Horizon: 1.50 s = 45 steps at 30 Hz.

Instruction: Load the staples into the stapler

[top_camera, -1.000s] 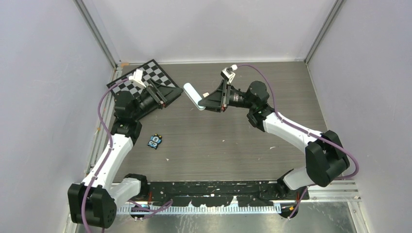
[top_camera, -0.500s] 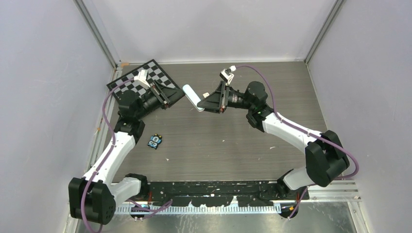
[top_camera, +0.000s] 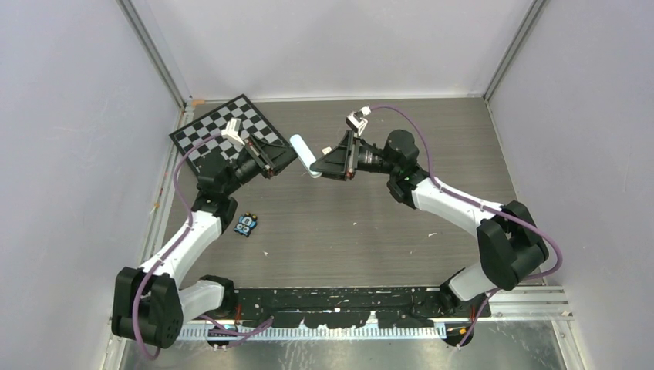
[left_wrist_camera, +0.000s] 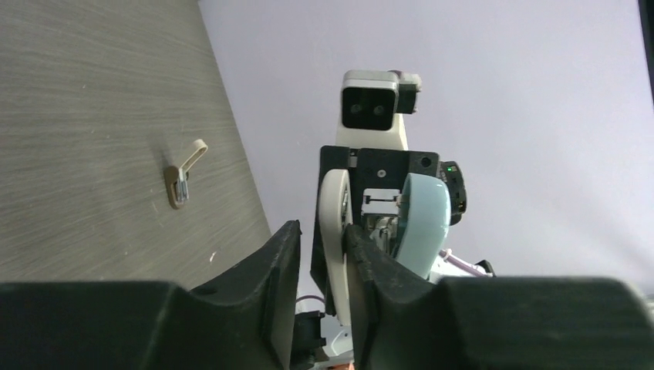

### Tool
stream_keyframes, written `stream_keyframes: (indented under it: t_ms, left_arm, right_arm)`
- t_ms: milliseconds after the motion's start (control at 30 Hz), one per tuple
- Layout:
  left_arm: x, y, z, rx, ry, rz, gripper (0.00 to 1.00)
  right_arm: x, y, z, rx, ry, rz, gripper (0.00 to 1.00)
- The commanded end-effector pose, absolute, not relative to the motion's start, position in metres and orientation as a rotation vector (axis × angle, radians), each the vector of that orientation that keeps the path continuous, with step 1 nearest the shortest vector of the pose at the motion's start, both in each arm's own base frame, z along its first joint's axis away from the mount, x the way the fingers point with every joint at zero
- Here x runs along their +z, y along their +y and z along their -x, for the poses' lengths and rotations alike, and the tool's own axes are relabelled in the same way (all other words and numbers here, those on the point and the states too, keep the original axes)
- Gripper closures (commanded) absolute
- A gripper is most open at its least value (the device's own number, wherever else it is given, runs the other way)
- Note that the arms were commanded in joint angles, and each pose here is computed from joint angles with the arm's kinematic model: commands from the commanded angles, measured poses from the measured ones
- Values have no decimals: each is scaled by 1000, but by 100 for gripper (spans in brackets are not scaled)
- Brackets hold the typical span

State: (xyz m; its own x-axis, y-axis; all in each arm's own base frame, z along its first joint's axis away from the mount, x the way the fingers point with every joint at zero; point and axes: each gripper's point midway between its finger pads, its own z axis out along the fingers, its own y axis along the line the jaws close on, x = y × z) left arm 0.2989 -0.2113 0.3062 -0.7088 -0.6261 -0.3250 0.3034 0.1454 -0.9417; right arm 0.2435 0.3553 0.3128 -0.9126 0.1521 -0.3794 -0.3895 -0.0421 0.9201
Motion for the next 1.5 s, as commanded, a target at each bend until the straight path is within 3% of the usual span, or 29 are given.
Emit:
stream_keyframes:
  t_ms: [0,100,133,300,433,667,1000,1367,1467]
  left_arm:
    - [343,-210,-295,-1705,1520,236,78]
    - [342,-208,-297,-1698,1500,247,98]
    - [340,-207,-297,-1684,1502,243,100]
    - [316,-197,-304,-1545,1593,269,100]
    - [296,-182,-303,-1307,1716,267,100]
    - [275,-160,-295,-971,1896,203,100]
    - [261,-156,-288,-894,1957,188,100]
    - [258,-155,-284,-893,1949,171,100]
    - [257,-156,-284,-895,1945,164,100]
  right_arm:
    - [325,358,-240,2017,1811,314,66]
    - [310,356,-246,1885,1949,269,59]
    - [308,352,-248,1815,1973,269,56]
    - [293,324,-261,1443,2107,201,33]
    - [297,310,-270,1283,2123,184,28]
    - [303,322,-281,982,2122,296,30]
    - [316,377,-283,896,2067,440,32]
    - [285,420,-293,864,2136,510,32]
    - [282,428,-296,883,2129,515,39]
